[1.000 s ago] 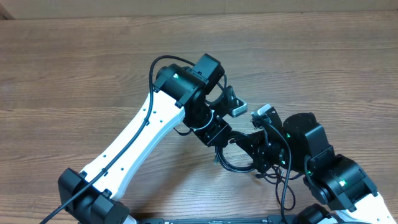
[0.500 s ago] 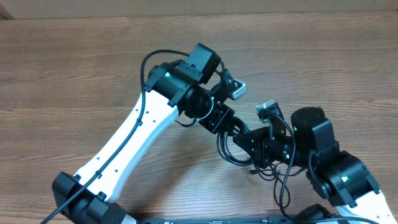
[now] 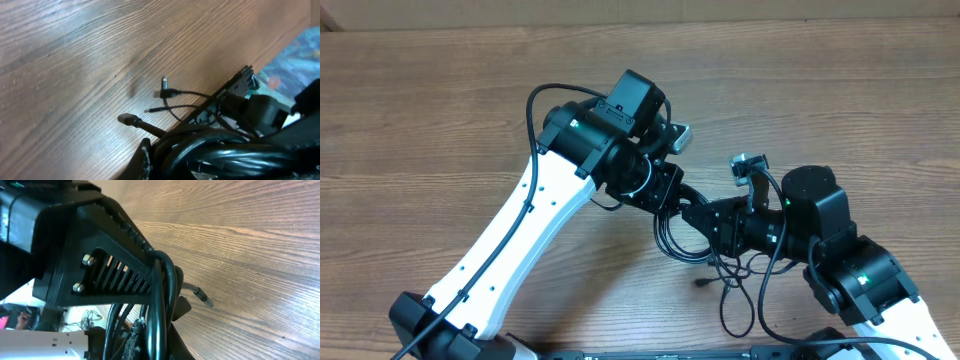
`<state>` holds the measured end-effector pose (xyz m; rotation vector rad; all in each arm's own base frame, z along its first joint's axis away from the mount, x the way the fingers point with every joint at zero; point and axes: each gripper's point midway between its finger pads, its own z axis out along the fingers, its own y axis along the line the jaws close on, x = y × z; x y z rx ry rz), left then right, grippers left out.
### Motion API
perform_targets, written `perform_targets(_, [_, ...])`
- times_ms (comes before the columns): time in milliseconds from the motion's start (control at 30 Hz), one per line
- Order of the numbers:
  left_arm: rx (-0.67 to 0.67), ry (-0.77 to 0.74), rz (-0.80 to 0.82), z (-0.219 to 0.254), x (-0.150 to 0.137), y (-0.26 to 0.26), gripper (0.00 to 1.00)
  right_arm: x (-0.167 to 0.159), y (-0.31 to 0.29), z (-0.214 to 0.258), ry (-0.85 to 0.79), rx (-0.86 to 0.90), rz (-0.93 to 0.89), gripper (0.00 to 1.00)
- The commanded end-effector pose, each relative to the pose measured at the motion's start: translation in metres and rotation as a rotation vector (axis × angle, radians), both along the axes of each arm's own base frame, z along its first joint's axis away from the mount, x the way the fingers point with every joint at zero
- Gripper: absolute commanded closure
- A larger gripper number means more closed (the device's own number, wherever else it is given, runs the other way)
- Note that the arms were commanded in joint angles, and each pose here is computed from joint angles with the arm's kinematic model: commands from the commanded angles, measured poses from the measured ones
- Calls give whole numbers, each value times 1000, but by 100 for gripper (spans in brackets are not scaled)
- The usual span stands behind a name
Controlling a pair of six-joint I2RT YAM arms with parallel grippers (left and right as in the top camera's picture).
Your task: Untangle cables
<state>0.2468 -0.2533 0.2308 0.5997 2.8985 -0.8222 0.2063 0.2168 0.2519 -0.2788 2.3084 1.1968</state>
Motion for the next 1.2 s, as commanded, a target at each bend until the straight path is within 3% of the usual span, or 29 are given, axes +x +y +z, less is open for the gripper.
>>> perform_targets(0, [344, -144, 374, -27, 75, 85, 94, -40, 14, 38, 2, 129, 152, 96])
perform_targets(67, [336, -154, 395, -17, 75, 92, 83, -37, 13, 37, -2, 121, 136, 96])
perform_targets(133, [319, -174, 425, -1, 73, 102, 64, -31, 10, 35, 5, 111, 95, 96])
perform_targets(200, [283, -211, 465, 22, 66, 116, 36, -24, 6, 32, 22, 101, 34, 96])
perform_targets(267, [256, -245, 505, 42, 56, 128, 0, -17, 3, 30, 40, 95, -23, 96])
perform_targets(467, [162, -328, 659, 90, 11, 154, 1, 3, -3, 39, 51, 139, -156, 96])
perform_targets(733, [-31, -127, 846, 76, -34, 144, 0, 37, -7, 36, 214, 243, -396, 96])
perform_targets(900, [-105, 18, 843, 38, -36, 121, 5, 44, 12, 30, 272, 271, -334, 96])
perform_targets(1000, [-269, 90, 734, 31, -28, 86, 7, 46, 23, 33, 275, 293, -281, 96])
perform_targets(1067, [-377, 82, 676, 31, -16, 68, 0, 47, 24, 32, 276, 294, -279, 96])
perform_targets(1167, [-432, 136, 697, 21, -7, 57, 0, 47, 24, 33, 274, 296, -278, 96])
